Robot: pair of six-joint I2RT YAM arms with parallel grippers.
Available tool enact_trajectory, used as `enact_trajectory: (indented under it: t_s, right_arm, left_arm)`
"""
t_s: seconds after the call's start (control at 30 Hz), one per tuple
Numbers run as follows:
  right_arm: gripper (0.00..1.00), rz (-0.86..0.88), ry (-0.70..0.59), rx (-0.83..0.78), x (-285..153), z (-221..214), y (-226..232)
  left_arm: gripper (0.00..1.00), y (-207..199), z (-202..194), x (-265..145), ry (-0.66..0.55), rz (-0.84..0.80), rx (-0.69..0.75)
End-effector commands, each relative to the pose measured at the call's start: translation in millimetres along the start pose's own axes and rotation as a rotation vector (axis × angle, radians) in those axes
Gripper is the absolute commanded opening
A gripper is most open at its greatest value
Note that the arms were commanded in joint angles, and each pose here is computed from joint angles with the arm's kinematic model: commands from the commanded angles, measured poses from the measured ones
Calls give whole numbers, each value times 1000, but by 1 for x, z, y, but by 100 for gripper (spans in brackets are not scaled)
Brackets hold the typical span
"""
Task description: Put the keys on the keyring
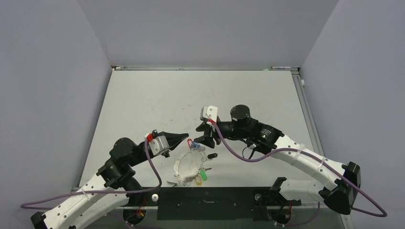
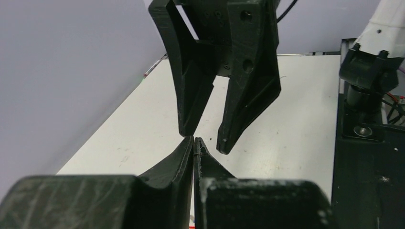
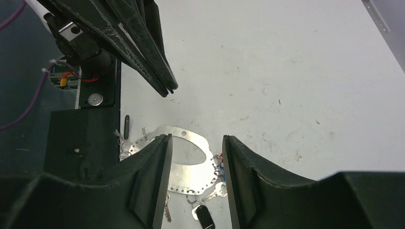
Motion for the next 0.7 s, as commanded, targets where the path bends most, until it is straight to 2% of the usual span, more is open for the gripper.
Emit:
enact_trajectory:
  t_s: [0.0, 0.13, 0.37, 0.53, 0.67]
  right_arm:
    - [44, -92, -39, 60, 4, 6, -15]
    - [44, -155, -28, 139, 13, -26, -4]
    - [45, -83, -40, 128, 43, -52, 56]
    - [45, 30, -16, 153, 68, -72, 96]
    - [43, 11, 53, 217, 92, -88, 116]
  left_arm:
    - [0, 25, 12, -2, -20, 139, 11]
    - [0, 47, 10, -11, 7, 276, 15]
    - [18, 93, 5, -36, 30, 561, 2]
    - [26, 104, 1, -44, 52, 639, 4]
    - [30, 112, 1, -51, 55, 700, 8]
Point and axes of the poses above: each gripper's point midway between its finger pads, its own x axis out along the fingers, its own y axis along the line the jaws close on, z = x × y, the point moved 1 cm from there along -x, back along the fingers, and after that the axes turned 6 degrees about -x, right-handed, at the moved point
